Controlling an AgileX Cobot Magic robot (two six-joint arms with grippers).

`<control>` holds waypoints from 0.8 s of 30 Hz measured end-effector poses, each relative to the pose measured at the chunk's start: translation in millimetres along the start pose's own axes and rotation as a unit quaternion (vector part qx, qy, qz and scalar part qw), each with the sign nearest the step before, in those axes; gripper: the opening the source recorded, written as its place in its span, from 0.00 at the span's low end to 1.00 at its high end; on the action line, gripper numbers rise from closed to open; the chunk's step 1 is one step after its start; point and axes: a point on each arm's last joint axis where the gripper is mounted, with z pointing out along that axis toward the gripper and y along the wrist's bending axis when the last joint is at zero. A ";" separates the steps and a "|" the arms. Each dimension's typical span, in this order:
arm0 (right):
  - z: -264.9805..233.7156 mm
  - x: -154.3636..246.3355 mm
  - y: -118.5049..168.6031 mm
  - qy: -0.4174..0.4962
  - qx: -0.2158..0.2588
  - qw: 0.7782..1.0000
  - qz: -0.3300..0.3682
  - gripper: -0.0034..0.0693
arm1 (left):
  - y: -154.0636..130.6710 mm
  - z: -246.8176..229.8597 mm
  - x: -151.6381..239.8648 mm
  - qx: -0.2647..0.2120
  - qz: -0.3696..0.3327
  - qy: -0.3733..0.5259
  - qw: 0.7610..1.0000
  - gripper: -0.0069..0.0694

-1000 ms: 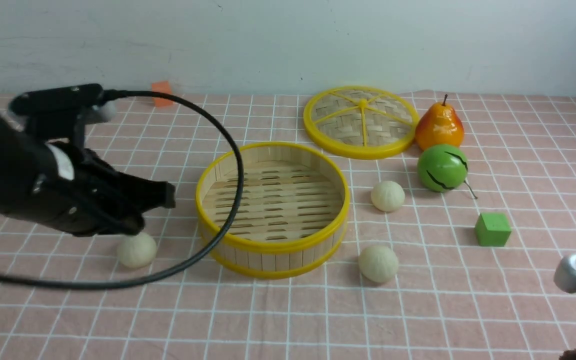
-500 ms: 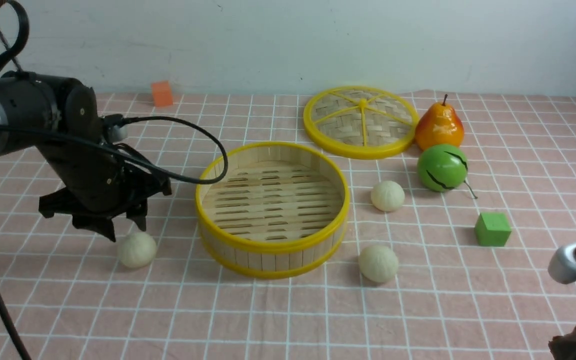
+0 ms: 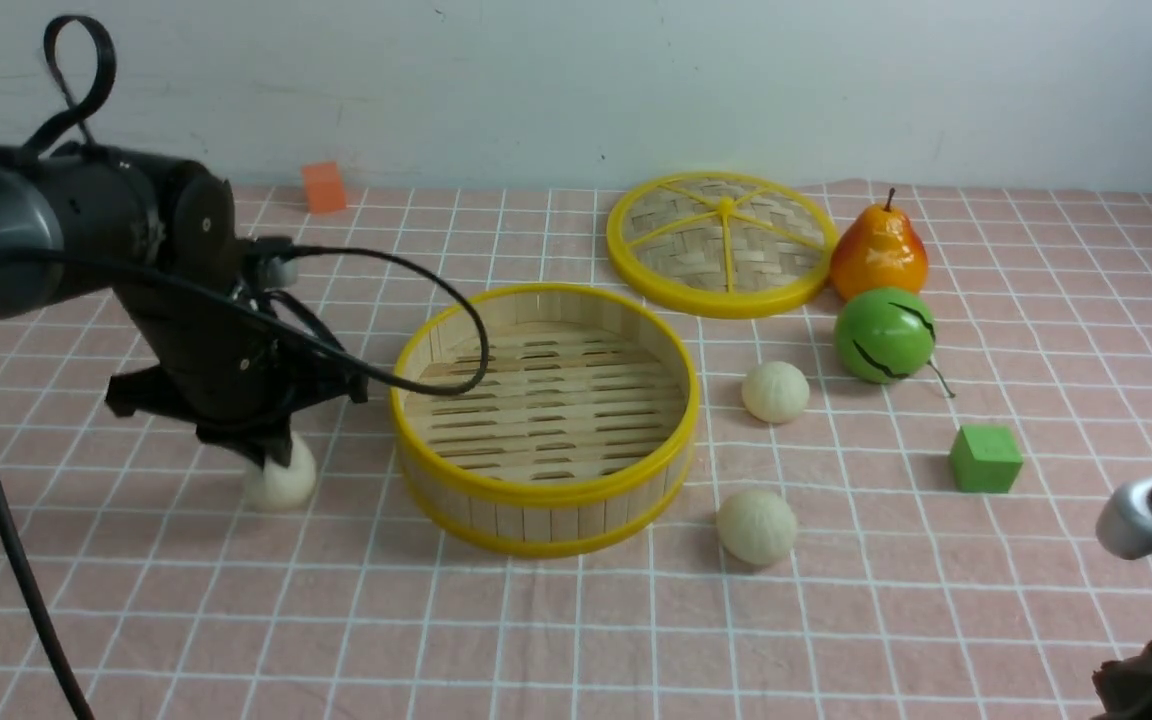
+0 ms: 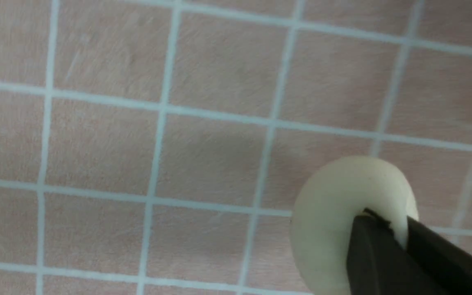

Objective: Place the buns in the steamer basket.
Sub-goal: Use the left arm to put the steamed stuffed bun into the steamer

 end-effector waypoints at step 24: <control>9.0 -35.9 16.6 0.030 -0.047 0.998 0.003 0.19 | -109.4 -36.7 -12.3 0.052 0.119 -0.088 0.988 0.74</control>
